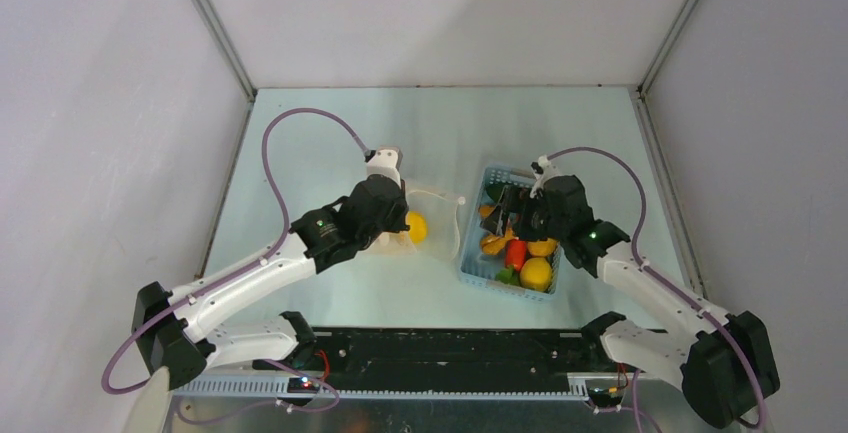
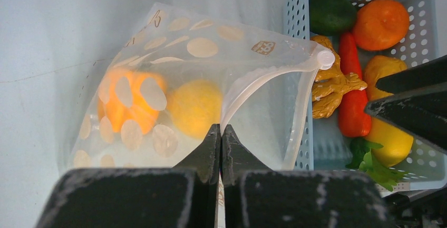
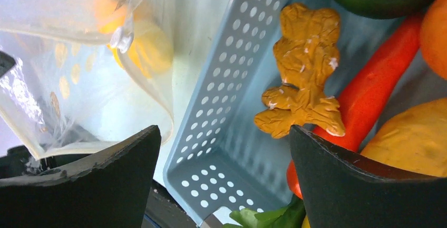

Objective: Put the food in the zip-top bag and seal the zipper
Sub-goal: Adjust the fake vegetable in the bin, then pick up the fake vegetable from the bin, then place the fake vegetable in the zipper food storage bag.

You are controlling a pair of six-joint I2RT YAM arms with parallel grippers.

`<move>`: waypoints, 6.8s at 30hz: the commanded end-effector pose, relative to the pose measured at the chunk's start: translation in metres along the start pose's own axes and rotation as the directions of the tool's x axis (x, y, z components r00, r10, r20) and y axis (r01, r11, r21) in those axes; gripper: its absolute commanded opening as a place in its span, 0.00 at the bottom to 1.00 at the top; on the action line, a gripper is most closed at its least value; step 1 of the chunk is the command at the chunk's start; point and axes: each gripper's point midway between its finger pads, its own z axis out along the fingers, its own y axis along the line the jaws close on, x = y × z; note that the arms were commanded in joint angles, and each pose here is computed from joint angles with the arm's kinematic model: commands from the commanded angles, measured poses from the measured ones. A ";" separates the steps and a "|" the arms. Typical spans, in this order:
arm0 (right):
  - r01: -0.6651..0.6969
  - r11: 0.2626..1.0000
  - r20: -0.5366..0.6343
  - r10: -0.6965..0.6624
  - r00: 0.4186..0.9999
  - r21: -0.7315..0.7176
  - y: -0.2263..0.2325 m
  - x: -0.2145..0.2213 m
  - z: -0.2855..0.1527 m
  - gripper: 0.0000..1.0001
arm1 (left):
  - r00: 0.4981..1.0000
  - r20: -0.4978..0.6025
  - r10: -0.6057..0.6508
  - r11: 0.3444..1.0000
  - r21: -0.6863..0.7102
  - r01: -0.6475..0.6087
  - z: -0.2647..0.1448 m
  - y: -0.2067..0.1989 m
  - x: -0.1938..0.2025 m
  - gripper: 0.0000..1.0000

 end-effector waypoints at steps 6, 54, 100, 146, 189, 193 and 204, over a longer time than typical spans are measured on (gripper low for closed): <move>0.117 0.991 0.045 -0.120 0.992 0.068 -0.012 -0.026 0.014 0.95 | 0.998 0.058 -0.002 1.000 0.007 0.002 -0.006 -0.002 -0.020 0.00; 0.223 0.917 -0.170 -0.174 0.970 0.330 -0.046 -0.010 0.066 0.02 | 0.999 0.050 0.005 1.000 0.008 -0.005 -0.005 -0.002 -0.018 0.00; 0.336 0.919 0.155 -0.308 0.939 -0.206 0.147 -0.033 0.036 0.00 | 0.999 -0.006 0.041 0.989 0.143 -0.040 -0.006 -0.025 -0.005 0.00; -0.078 0.903 -0.173 0.004 0.985 -0.422 0.151 -0.024 0.015 0.00 | 0.997 -0.024 0.072 0.977 0.202 -0.065 -0.008 -0.033 0.001 0.00; -0.028 0.977 -0.026 0.023 0.999 -0.210 0.166 0.009 0.092 0.50 | 1.000 0.030 -0.005 0.953 0.303 -0.005 -0.023 -0.046 -0.009 0.00; 0.026 0.988 -0.051 -0.035 0.998 -0.152 0.154 0.014 0.091 0.67 | 0.999 0.037 -0.008 0.962 0.271 -0.002 -0.021 -0.041 -0.010 0.00; 0.367 0.909 0.073 -0.359 0.930 -0.196 0.156 -0.012 0.019 0.87 | 0.992 0.119 -0.029 0.994 0.111 0.016 -0.022 -0.003 -0.027 0.00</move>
